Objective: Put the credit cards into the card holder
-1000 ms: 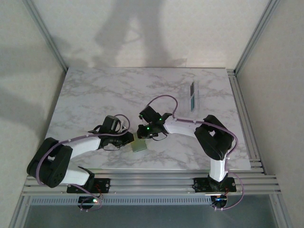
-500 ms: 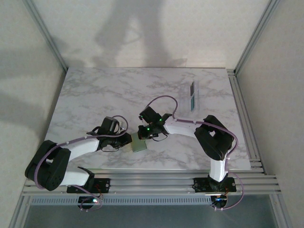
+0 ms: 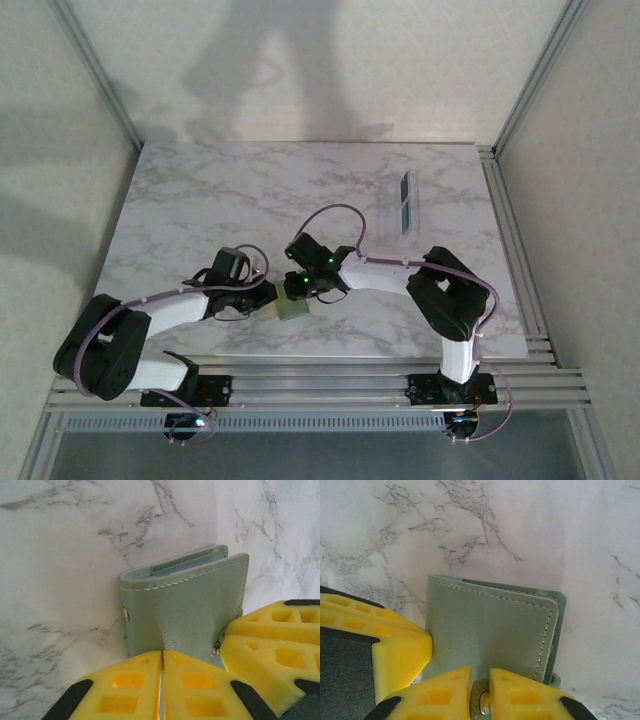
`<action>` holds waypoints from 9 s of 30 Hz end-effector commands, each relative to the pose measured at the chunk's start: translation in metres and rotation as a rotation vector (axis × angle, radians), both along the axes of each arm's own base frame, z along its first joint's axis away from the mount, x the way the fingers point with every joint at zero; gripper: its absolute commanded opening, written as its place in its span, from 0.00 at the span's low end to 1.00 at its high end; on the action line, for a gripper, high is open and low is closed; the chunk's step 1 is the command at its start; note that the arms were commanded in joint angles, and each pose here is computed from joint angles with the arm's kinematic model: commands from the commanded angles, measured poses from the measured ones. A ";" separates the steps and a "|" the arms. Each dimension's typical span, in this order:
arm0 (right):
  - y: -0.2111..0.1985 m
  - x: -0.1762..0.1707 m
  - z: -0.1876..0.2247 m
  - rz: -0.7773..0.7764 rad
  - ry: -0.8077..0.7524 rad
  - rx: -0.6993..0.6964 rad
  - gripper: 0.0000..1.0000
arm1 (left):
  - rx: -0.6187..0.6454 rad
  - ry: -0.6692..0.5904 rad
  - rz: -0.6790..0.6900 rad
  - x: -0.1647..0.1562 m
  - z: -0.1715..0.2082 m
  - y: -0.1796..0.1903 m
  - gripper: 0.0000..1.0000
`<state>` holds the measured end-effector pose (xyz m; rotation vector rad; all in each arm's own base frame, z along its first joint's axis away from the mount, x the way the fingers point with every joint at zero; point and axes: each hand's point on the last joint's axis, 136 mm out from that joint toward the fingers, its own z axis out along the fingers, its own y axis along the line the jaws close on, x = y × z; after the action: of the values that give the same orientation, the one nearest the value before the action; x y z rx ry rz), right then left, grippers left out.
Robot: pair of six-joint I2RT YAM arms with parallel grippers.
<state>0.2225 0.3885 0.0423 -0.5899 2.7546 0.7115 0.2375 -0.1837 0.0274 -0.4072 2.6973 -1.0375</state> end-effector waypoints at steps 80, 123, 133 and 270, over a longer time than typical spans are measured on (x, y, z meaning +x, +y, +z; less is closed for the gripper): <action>0.003 -0.014 -0.008 0.187 -0.222 0.127 0.00 | 0.030 0.082 0.020 -0.014 -0.020 0.008 0.08; -0.006 -0.015 -0.019 0.197 -0.252 0.136 0.00 | 0.039 0.085 0.031 -0.017 -0.023 0.011 0.07; -0.022 -0.020 -0.056 0.229 -0.263 0.070 0.00 | 0.045 0.090 0.036 -0.018 -0.026 0.013 0.07; -0.342 0.114 0.186 -0.798 -0.724 -0.035 0.99 | 0.725 -1.126 0.596 0.079 0.226 0.176 1.00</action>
<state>0.3429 0.0937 0.2676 0.0410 1.9364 0.3570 0.3155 -0.0292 0.2412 -0.3336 1.6815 -0.1612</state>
